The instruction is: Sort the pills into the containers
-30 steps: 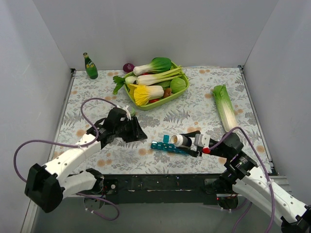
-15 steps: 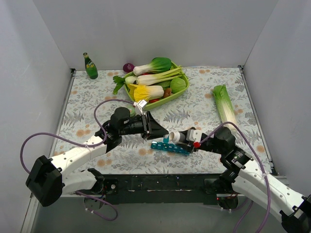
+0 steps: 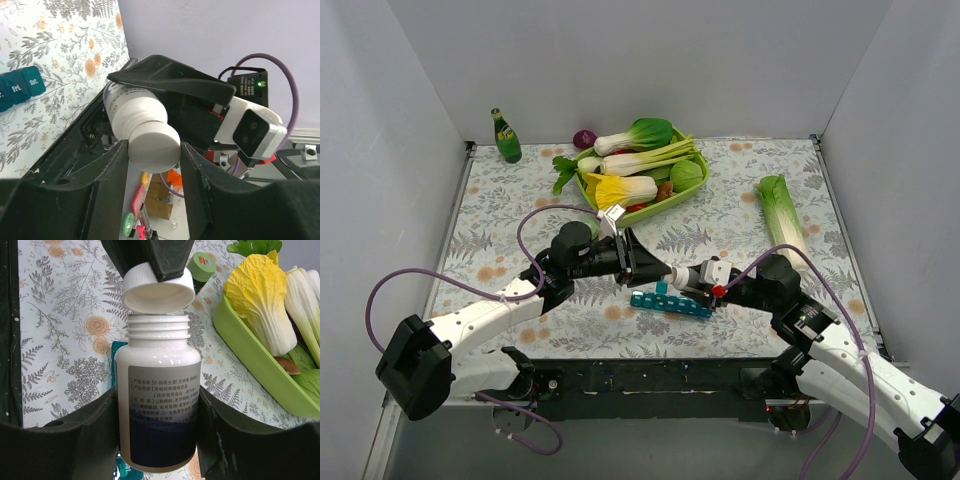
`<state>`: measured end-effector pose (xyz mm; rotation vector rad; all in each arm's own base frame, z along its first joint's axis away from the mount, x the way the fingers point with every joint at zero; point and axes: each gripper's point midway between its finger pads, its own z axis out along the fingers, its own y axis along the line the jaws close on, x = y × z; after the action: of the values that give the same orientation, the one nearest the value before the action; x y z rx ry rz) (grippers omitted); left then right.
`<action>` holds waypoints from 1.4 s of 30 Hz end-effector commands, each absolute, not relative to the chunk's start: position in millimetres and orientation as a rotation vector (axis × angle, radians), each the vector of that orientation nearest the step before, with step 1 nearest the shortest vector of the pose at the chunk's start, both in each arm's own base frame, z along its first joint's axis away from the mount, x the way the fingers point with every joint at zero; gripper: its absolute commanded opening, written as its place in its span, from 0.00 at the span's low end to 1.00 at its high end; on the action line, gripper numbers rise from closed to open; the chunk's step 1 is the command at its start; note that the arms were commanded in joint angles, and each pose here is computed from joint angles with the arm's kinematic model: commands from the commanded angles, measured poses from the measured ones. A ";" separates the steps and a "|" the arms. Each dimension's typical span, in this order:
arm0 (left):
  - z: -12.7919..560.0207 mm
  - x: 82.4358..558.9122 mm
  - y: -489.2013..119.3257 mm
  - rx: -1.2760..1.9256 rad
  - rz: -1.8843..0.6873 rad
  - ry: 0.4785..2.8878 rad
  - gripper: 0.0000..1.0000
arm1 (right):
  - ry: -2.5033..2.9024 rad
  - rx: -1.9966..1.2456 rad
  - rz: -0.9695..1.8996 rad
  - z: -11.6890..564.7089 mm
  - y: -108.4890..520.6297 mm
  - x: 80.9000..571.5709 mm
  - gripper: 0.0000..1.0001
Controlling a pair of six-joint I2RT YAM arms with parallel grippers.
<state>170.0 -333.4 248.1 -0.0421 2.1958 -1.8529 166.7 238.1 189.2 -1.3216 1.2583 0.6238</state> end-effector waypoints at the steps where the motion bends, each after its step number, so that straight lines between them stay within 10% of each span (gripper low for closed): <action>1: 236.8 172.3 -331.3 -0.060 -1.785 2.232 0.12 | 1.193 -1.296 0.599 220.1 240.9 171.7 0.07; 42: 210.3 172.0 -352.2 0.127 -1.523 2.503 0.06 | 1.245 -1.415 0.631 202.7 249.3 164.3 0.05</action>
<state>177.8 -351.9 210.9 0.0029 2.4824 -1.5616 171.9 232.6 160.5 -1.4116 1.4000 0.5716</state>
